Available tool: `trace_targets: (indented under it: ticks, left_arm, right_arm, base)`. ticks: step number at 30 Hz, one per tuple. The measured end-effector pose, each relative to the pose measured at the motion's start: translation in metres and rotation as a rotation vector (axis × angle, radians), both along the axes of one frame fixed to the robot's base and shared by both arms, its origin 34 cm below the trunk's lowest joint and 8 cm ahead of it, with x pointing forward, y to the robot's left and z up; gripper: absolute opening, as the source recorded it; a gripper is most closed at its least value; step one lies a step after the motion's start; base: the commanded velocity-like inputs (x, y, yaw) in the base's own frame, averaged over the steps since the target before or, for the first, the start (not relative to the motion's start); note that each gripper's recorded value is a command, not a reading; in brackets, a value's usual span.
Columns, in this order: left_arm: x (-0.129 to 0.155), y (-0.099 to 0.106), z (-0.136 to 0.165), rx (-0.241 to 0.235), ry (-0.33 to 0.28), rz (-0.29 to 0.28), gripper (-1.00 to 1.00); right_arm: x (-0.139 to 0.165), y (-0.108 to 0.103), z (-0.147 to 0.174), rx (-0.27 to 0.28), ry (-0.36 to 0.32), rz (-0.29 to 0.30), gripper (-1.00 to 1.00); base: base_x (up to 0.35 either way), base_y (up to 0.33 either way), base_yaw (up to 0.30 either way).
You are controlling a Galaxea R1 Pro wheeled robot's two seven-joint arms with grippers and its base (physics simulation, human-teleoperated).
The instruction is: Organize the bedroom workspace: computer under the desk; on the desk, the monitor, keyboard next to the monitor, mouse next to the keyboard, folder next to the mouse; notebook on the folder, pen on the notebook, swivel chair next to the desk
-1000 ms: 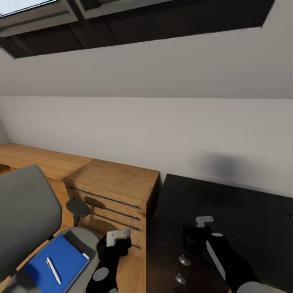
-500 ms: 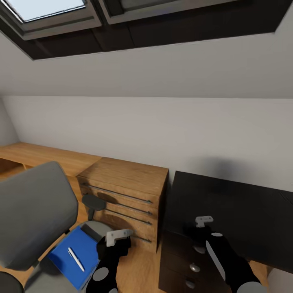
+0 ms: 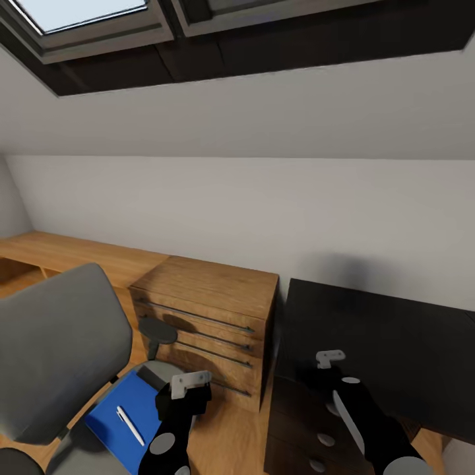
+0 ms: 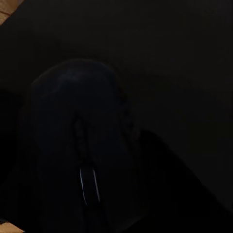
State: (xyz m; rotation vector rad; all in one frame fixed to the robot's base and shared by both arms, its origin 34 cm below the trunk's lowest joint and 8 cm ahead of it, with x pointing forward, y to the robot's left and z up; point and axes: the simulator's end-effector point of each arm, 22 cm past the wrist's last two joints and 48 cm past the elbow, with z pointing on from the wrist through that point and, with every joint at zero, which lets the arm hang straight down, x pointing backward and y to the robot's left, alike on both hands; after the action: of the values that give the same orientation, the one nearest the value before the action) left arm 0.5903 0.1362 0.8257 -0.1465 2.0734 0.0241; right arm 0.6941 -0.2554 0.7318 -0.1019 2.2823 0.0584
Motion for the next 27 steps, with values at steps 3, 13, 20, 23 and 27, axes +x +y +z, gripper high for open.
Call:
trace_targets:
  ticks: [3, 13, 20, 23, 27]
  left_arm:
    - [-0.0002, -0.0002, 0.0004, 0.001, -0.001, 0.0, 1.0]
    - [0.0, -0.0004, 0.0001, 0.001, -0.001, -0.001, 1.0]
    - [-0.0001, -0.0006, 0.0002, 0.001, -0.001, -0.001, 1.0]
    - [-0.0001, -0.0006, 0.0001, 0.001, -0.001, -0.002, 1.0]
    - [-0.0004, -0.0009, 0.0, -0.001, 0.0, -0.002, 1.0]
  right_arm:
    - [-0.0001, 0.005, 0.0002, 0.006, 0.0, 0.003, -1.0]
    - [0.0001, 0.0076, 0.0, 0.009, 0.0, 0.003, -1.0]
    - [0.0001, 0.0076, 0.0, 0.009, 0.0, 0.003, -1.0]
    - [0.0, 0.0078, 0.0, 0.009, 0.0, 0.004, -1.0]
    - [0.0, 0.008, 0.0002, 0.009, -0.001, 0.004, -1.0]
  base:
    - [0.165, 0.148, 0.0]
    - [0.04, 0.031, 0.0]
    - [0.0, 0.0, 0.0]
    - [0.0, 0.0, 0.0]
    - [0.027, 0.016, 0.0]
